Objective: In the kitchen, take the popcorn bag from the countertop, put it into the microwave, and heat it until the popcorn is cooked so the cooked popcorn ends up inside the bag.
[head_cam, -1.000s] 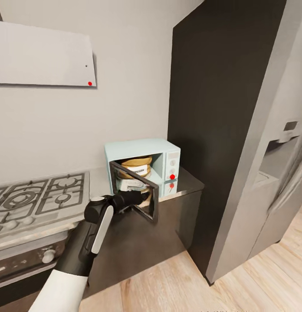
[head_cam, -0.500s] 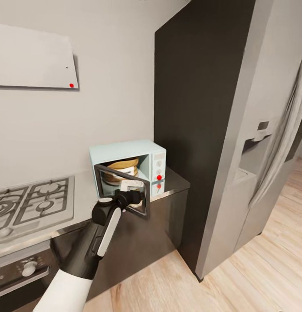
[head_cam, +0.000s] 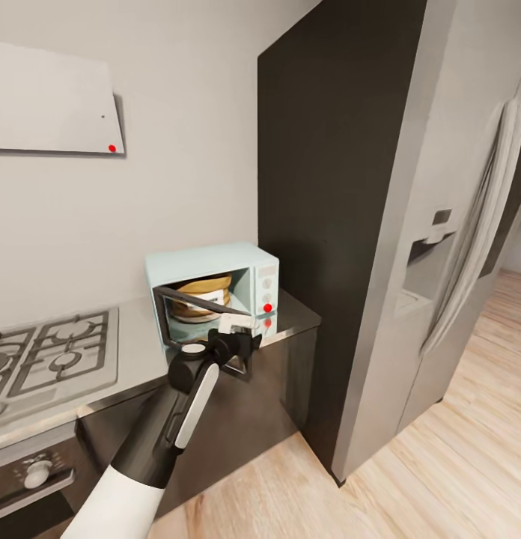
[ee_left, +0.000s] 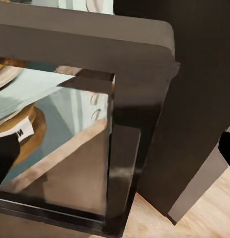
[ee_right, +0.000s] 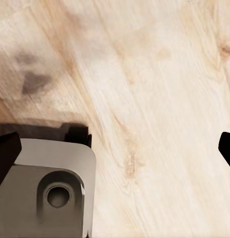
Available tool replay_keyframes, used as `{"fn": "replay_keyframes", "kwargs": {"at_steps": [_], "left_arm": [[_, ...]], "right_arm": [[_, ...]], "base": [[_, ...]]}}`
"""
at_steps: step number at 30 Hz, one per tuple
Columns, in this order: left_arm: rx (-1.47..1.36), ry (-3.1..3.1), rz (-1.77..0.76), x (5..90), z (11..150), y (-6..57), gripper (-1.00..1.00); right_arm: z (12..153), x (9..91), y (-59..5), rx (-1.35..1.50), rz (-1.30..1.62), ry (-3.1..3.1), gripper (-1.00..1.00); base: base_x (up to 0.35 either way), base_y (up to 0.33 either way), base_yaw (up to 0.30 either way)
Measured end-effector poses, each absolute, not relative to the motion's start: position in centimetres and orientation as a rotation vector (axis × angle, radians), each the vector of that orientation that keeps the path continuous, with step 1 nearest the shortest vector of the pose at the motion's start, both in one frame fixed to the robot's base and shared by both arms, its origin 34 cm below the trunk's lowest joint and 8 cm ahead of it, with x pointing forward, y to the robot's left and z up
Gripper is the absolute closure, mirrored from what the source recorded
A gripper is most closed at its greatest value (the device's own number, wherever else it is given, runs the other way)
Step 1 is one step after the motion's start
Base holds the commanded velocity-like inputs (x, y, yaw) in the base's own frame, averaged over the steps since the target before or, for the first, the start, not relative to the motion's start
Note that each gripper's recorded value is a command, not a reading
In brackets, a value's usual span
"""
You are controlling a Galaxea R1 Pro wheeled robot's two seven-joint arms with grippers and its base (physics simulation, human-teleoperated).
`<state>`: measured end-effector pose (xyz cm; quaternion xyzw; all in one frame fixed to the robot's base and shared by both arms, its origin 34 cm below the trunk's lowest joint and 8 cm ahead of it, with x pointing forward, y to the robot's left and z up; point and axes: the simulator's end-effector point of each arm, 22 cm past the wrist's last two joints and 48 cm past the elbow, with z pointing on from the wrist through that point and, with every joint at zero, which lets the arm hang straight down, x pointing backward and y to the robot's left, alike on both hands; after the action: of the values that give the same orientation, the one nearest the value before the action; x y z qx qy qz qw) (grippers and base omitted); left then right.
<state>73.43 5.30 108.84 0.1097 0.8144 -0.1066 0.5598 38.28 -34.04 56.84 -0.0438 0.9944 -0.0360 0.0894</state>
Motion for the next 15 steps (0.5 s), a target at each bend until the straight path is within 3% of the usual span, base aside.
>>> {"fn": "replay_keyframes", "kwargs": {"at_steps": [15], "left_arm": [[0.261,1.921,-0.252,73.39,108.76,5.21,-1.00]], "right_arm": [[56.88,38.28,-34.24,-0.129,-0.111,2.957,-1.00]], "base": [[0.276,0.000,0.000]]}}
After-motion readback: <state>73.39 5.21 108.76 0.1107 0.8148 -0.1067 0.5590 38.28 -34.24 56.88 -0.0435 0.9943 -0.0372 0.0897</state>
